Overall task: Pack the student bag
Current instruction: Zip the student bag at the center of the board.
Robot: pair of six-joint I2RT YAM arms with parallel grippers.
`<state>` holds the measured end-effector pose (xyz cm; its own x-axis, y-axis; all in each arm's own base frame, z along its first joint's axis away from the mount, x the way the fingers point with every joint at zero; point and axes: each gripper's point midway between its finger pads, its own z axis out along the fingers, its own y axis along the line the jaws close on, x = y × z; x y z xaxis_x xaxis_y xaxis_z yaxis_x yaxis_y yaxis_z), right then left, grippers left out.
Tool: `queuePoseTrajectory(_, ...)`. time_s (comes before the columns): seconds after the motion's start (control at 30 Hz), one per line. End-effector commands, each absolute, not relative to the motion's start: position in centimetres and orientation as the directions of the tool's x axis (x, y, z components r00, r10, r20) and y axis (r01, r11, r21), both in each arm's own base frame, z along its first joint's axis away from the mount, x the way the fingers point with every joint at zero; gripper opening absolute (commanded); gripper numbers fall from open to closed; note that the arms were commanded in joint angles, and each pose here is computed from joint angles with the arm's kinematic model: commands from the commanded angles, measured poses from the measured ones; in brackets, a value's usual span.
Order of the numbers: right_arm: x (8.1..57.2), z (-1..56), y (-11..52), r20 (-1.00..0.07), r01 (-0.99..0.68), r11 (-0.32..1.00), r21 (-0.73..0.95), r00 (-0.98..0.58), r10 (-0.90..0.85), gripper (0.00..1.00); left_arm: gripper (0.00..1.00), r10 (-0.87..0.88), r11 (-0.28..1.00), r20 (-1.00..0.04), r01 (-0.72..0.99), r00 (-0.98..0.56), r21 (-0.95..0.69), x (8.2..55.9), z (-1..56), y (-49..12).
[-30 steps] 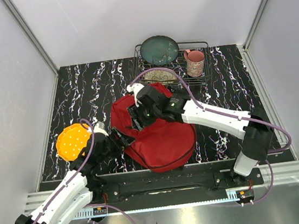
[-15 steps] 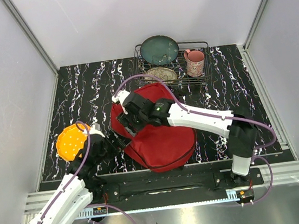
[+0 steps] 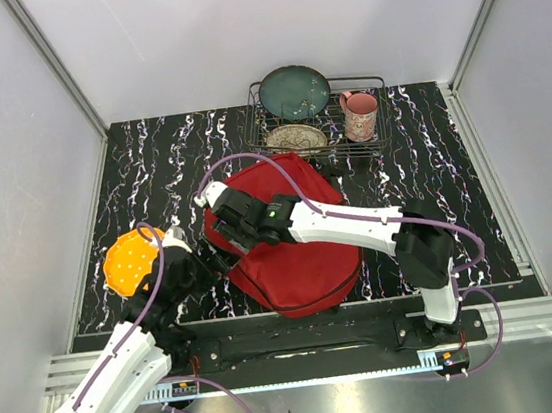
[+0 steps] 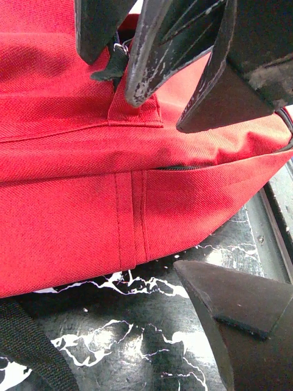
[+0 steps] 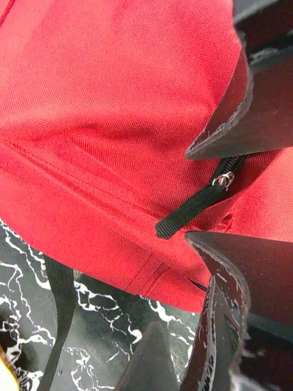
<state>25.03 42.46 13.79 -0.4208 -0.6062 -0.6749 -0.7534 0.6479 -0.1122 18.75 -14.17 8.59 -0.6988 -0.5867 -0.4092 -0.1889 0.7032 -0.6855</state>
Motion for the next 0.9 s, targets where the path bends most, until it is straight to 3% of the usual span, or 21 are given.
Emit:
queuePoseTrajectory(0.0,26.9,16.1,43.4,-0.74,-0.703,0.689,-0.174,-0.368,-0.563,0.55,0.89,-0.595,0.698,-0.453,-0.147,-0.664,-0.7,19.8,10.9,-14.1)
queuePoseTrajectory(0.13,27.6,16.3,43.3,-0.76,-0.674,0.711,-0.201,-0.35,-0.547,0.46,0.89,-0.592,0.7,-0.456,-0.145,-0.664,-0.699,19.8,10.9,-14.1)
queuePoseTrajectory(0.3,28.1,16.0,43.3,-0.758,-0.663,0.713,-0.228,-0.339,-0.557,0.48,0.89,-0.592,0.702,-0.456,-0.147,-0.665,-0.697,19.8,11.0,-14.0)
queuePoseTrajectory(0.63,27.8,15.2,43.5,-0.751,-0.668,0.716,-0.202,-0.363,-0.551,0.07,0.89,-0.588,0.705,-0.461,-0.141,-0.665,-0.696,19.8,11.2,-14.0)
queuePoseTrajectory(0.73,27.9,16.0,43.0,-0.766,-0.647,0.736,-0.199,-0.366,-0.529,0.0,0.91,-0.592,0.697,-0.461,-0.132,-0.661,-0.705,20.1,11.4,-14.3)
queuePoseTrajectory(0.87,27.9,16.9,42.1,-0.791,-0.59,0.791,-0.162,-0.402,-0.461,0.0,0.96,-0.621,0.641,-0.461,-0.072,-0.634,-0.764,21.5,13.0,-15.5)
